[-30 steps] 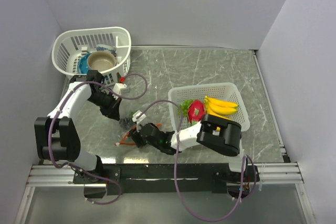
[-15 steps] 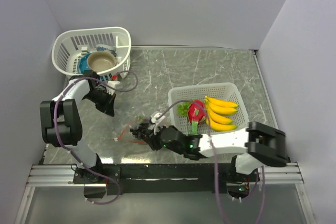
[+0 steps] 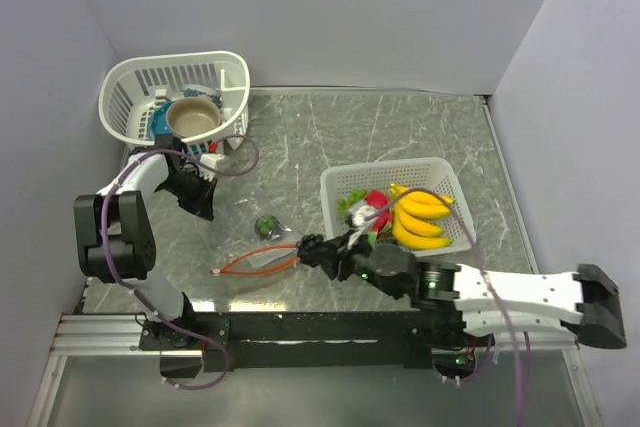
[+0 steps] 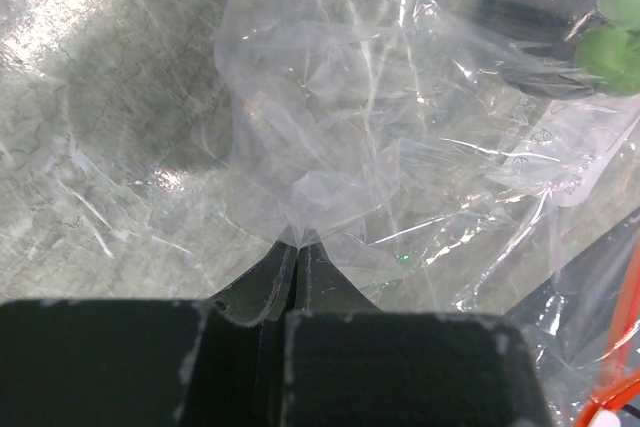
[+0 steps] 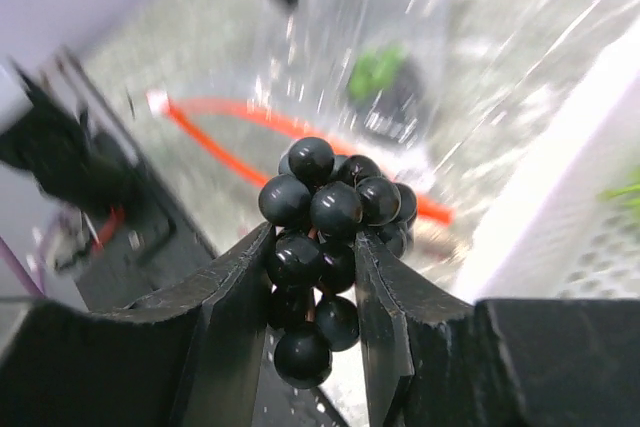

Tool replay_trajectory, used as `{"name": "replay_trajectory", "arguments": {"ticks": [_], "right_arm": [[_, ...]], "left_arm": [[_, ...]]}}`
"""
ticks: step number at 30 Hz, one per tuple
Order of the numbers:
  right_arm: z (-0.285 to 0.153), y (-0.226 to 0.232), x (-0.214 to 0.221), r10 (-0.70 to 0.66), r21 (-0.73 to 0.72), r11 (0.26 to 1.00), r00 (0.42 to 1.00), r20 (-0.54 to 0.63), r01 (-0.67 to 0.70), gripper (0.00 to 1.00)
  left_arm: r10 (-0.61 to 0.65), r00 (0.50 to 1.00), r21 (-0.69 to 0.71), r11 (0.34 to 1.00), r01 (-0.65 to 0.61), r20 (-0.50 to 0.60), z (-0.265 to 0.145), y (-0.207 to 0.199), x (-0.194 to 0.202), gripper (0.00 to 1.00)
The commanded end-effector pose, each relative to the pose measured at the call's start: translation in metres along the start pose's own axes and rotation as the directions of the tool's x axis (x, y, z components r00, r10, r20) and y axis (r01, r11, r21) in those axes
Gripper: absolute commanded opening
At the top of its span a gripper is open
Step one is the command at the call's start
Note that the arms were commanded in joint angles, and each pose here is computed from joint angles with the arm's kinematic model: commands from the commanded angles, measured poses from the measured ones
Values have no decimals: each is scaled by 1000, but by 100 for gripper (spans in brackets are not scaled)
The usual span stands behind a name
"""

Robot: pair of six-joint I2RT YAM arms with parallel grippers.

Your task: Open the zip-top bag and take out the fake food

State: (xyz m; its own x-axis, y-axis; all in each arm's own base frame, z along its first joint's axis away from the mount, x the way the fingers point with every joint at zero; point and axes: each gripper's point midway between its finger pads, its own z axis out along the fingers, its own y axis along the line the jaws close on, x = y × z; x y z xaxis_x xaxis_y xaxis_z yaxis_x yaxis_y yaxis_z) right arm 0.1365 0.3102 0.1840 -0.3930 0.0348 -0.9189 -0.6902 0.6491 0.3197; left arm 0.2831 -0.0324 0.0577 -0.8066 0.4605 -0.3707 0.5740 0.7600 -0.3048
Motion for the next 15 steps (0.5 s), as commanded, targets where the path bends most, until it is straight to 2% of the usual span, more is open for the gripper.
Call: {"name": "replay_trajectory", "arguments": {"ticks": [1, 2, 5, 7, 9, 11, 13, 14, 15], "right_arm": [[-29, -33, -65, -7, 152, 988, 982, 188, -22, 43], [-39, -43, -83, 2, 185, 982, 971, 238, -48, 42], [-57, -87, -102, -14, 350, 932, 953, 303, -98, 40], [-65, -116, -98, -2, 455, 879, 952, 305, -144, 39], [-71, -143, -88, 20, 547, 817, 957, 291, -183, 38], [-72, -160, -77, 22, 617, 764, 963, 270, -191, 39], [-72, -171, -64, 47, 663, 719, 966, 255, -211, 67], [-71, -172, -61, 55, 664, 717, 967, 250, -213, 88], [-68, -170, -61, 61, 654, 725, 966, 252, -216, 100]], "left_arm": [[10, 1000, -17, 1000, -9, 24, -7, -4, -3, 1], [9, 1000, -13, 1000, -9, 29, -8, -5, -4, 1], [10, 999, -8, 1000, -9, 38, -9, -7, -5, 1], [11, 999, -7, 1000, -11, 42, -10, -8, -6, 2], [10, 999, -3, 1000, -10, 44, -11, -10, -7, 10], [14, 999, 8, 1000, -15, 40, -12, -12, -6, 11], [17, 999, 0, 1000, -17, 40, -14, -11, -6, 6], [20, 999, 0, 1000, -20, 40, -14, -11, -6, 1], [24, 999, 2, 1000, -24, 39, -15, -12, -6, 1]]}}
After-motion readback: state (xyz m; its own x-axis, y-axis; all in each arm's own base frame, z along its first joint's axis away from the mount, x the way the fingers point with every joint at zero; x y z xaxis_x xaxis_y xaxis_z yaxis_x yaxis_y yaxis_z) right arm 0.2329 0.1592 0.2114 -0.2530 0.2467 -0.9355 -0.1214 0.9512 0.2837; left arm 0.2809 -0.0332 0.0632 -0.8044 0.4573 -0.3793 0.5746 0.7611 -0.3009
